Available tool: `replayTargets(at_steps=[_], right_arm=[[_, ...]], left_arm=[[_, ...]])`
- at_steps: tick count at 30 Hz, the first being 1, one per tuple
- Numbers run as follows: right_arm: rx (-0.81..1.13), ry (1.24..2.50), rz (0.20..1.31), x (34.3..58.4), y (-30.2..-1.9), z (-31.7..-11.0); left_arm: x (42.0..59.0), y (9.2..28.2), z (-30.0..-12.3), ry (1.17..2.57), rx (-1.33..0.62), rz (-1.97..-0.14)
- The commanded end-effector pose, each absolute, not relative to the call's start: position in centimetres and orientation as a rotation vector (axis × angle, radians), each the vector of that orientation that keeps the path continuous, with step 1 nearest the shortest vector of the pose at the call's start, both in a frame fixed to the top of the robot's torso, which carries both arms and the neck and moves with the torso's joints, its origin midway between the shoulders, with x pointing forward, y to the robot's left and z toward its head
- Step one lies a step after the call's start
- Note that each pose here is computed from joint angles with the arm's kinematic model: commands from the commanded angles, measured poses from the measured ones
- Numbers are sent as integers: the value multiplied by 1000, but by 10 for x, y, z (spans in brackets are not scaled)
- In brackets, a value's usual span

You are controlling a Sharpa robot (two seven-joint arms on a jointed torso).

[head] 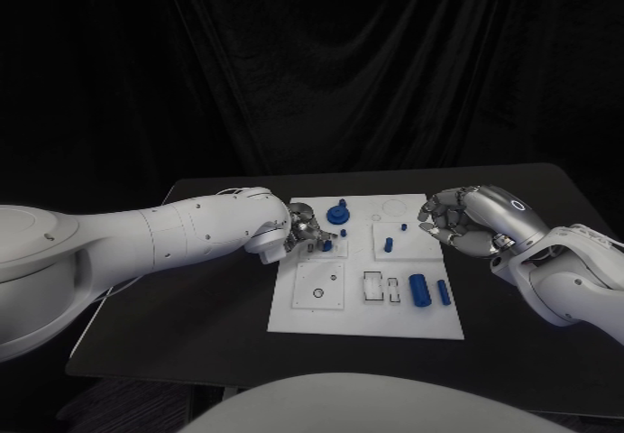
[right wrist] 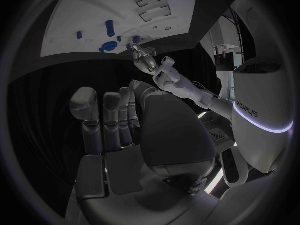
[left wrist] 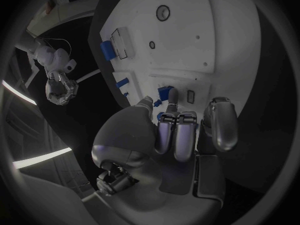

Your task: Assemble the parts on the task board

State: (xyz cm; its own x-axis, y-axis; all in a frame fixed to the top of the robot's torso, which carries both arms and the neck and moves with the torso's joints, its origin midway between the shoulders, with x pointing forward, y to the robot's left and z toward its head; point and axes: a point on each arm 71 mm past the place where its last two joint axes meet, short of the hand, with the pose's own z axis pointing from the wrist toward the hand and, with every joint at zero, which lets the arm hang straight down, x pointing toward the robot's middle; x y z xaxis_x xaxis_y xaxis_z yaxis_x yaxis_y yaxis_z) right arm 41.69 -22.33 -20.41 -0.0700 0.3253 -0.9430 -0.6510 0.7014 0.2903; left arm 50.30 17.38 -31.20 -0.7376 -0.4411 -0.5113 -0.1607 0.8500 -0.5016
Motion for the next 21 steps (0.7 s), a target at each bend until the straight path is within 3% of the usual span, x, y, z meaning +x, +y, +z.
replayTargets(at_steps=[1,21], right_arm=[[-279,1444,810,417,-224,-206],[-278,1455,806,417,-224,-206]], left_arm=[[501,171,-314,2404,-433,-569],[499,175,-315,2427,-434,-549]])
